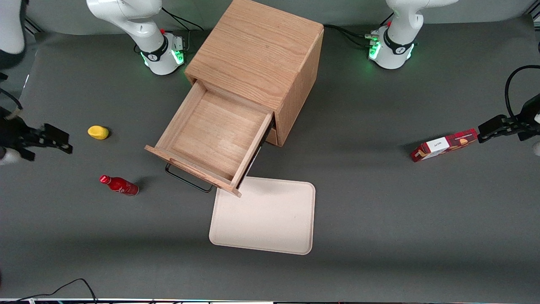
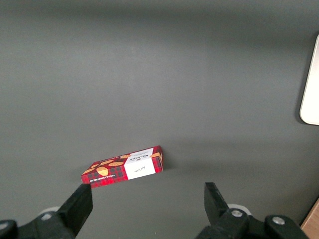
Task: Close top drawer
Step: 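Move the right gripper toward the open drawer's front panel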
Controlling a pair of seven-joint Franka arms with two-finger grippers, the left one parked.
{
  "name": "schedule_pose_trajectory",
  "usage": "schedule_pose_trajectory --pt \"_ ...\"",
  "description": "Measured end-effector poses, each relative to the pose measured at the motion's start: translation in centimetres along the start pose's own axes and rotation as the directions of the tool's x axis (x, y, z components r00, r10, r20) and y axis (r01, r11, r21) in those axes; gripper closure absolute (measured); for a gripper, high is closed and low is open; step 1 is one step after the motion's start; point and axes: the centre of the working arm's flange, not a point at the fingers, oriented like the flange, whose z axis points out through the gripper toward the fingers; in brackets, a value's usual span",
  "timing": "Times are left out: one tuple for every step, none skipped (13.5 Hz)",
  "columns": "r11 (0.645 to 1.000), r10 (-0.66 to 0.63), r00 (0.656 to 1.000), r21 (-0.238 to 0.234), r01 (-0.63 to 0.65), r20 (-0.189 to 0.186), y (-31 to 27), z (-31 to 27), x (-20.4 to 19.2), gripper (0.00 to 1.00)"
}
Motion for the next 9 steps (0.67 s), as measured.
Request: schedule_pose_trajectory --pt "0.999 -0.048 0.999 0.006 0.048 0.008 -0.9 1.2 1.4 0.0" --pt "0.996 -0.092 0.996 0.017 0.091 0.015 -1.9 2.4 2.7 0.0" --pt "0.991 -0.131 0.991 0.033 0.131 0.021 -3.0 3.5 3.7 0.0" --pt "0.984 -0.169 0.985 0.054 0.168 0.025 -4.2 4.7 4.7 0.0" --pt "0.975 -0.209 0.978 0.08 0.206 0.025 -5.3 5.8 5.5 0.0" --pt "0.964 -0.246 0.969 0.106 0.243 0.024 -6.2 6.7 6.2 0.0" --pt "0.953 -0.278 0.96 0.13 0.273 0.024 -7.0 7.6 6.7 0.0" --pt "0.942 -0.306 0.952 0.151 0.3 0.024 -7.7 8.3 7.0 0.0" --pt "0.93 -0.335 0.942 0.171 0.326 0.024 -8.6 9.0 7.3 0.0"
